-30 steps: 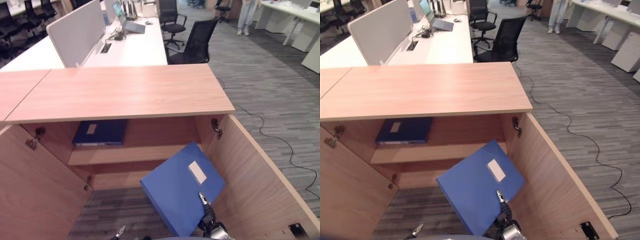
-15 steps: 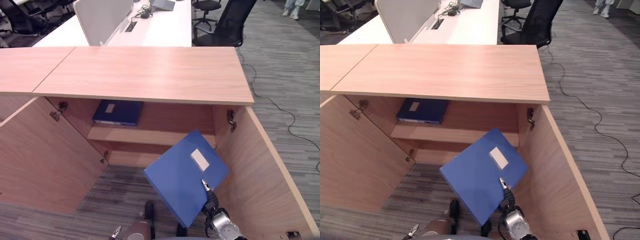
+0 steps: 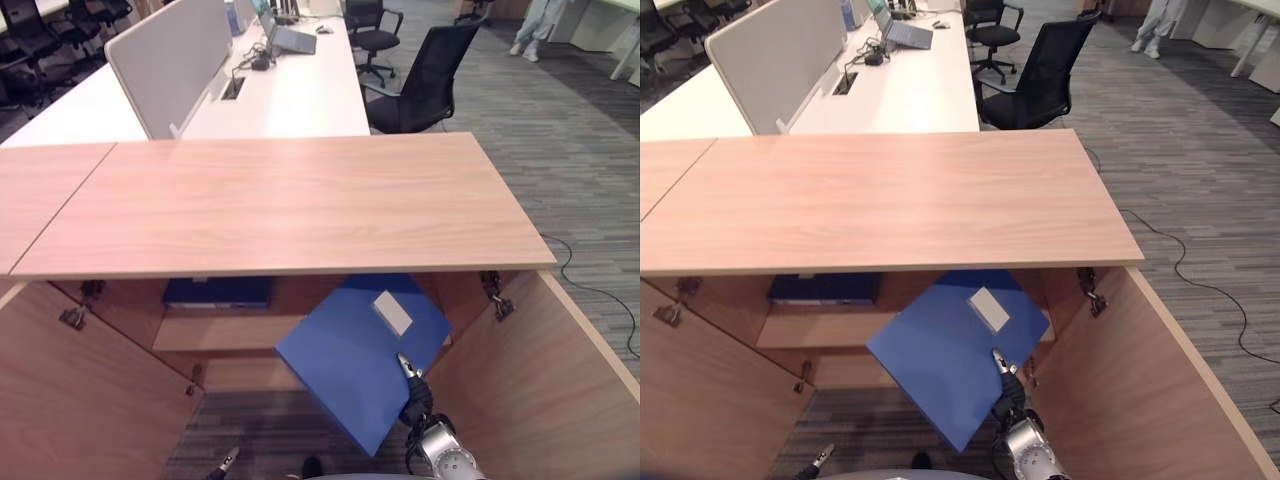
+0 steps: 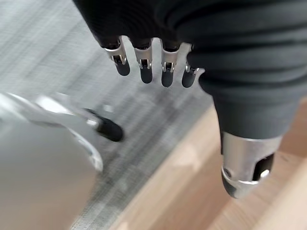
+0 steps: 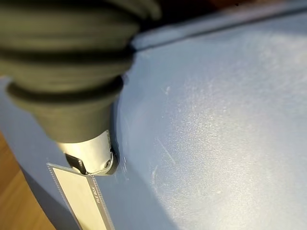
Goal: Put the empty folder in the office cabinet
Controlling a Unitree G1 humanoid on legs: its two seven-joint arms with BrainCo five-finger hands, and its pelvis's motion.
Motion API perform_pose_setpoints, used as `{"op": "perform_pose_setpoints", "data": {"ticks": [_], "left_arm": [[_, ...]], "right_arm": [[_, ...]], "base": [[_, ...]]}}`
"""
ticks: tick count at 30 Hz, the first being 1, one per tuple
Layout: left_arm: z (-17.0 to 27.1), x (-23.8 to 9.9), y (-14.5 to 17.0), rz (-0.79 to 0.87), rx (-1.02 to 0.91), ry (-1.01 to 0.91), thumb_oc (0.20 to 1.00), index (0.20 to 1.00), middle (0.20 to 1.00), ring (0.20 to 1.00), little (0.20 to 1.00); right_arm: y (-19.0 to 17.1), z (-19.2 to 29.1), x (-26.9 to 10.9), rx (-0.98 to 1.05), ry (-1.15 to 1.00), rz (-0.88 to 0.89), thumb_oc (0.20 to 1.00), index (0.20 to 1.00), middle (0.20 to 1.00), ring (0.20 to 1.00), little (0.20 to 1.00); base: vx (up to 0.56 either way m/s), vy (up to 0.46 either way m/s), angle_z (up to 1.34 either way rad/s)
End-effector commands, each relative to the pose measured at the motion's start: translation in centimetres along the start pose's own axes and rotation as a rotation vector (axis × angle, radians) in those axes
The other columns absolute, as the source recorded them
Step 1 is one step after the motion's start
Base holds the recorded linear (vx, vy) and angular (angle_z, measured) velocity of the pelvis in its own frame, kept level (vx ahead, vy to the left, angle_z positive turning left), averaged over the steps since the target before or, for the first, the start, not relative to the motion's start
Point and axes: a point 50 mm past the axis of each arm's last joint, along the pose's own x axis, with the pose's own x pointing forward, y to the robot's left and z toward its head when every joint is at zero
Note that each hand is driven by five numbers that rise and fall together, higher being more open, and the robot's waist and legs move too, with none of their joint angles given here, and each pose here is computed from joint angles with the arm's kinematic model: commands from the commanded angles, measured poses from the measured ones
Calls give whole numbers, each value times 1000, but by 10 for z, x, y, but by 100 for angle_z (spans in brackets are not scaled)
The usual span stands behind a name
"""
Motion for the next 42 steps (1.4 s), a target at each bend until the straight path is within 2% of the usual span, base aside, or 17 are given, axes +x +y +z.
{"op": "perform_pose_setpoints", "data": {"ticks": [1,8,10,12,14,15,18,19,23,27,30,31,35,37,42], "left_arm": [[2,0,0,30,85,3,1000,1000,1000,1000,1000],[23,2,-34,-62,87,-86,1000,1000,1000,1000,1000],[50,-2,-66,-156,69,-217,1000,1000,1000,1000,1000],[55,-3,-74,-186,65,-243,1000,1000,1000,1000,1000],[62,-11,-99,-285,79,-310,1000,1000,1000,1000,1000],[69,-23,-121,-396,106,-371,1000,1000,1000,1000,1000],[79,-39,-137,-503,143,-438,1000,1000,1000,1000,1000],[87,-47,-140,-552,169,-476,1000,1000,1000,1000,1000],[103,-69,-144,-659,231,-544,1000,1000,1000,1000,1000],[109,-76,-142,-679,239,-562,1000,1000,1000,1000,1000],[108,-78,-140,-688,236,-557,1000,1000,1000,1000,1000],[108,-81,-143,-702,225,-559,1000,1000,1000,1000,1000],[111,-87,-150,-729,212,-581,1000,1000,1000,1000,1000],[113,-93,-157,-754,189,-596,1000,1000,1000,1000,1000],[111,-98,-164,-781,164,-594,1000,1000,1000,1000,1000]], "right_arm": [[53,25,11,-65,-113,243,200,200,200,200,200],[79,42,14,-119,-152,336,200,200,200,200,200],[124,70,13,-165,-278,484,200,200,200,200,200],[135,76,12,-170,-304,520,200,200,200,200,200],[174,94,8,-185,-407,622,200,200,200,200,200],[209,114,7,-177,-509,671,200,200,200,200,200],[252,138,3,-188,-614,728,200,200,200,200,200],[281,162,-2,-228,-700,741,200,200,200,200,200],[334,213,-18,-277,-858,736,200,200,200,200,200],[347,241,-27,-138,-920,719,200,200,200,200,200],[343,262,-23,-15,-940,641,200,200,200,200,200],[337,267,-21,84,-946,614,200,200,200,200,200],[317,268,-13,247,-952,549,200,200,200,200,200],[301,264,0,321,-935,431,200,200,200,200,200],[289,241,22,388,-838,329,200,200,200,200,200]], "base": [[-76,134,0],[-47,-9,-5],[-192,-163,34],[-165,-106,23],[-174,-165,-10],[-99,-136,9],[-61,-83,21],[-43,-66,20],[-51,-47,8],[-12,-42,-4],[2,-35,8],[8,-11,7],[13,-8,10],[25,-11,17],[29,-4,8]]}}
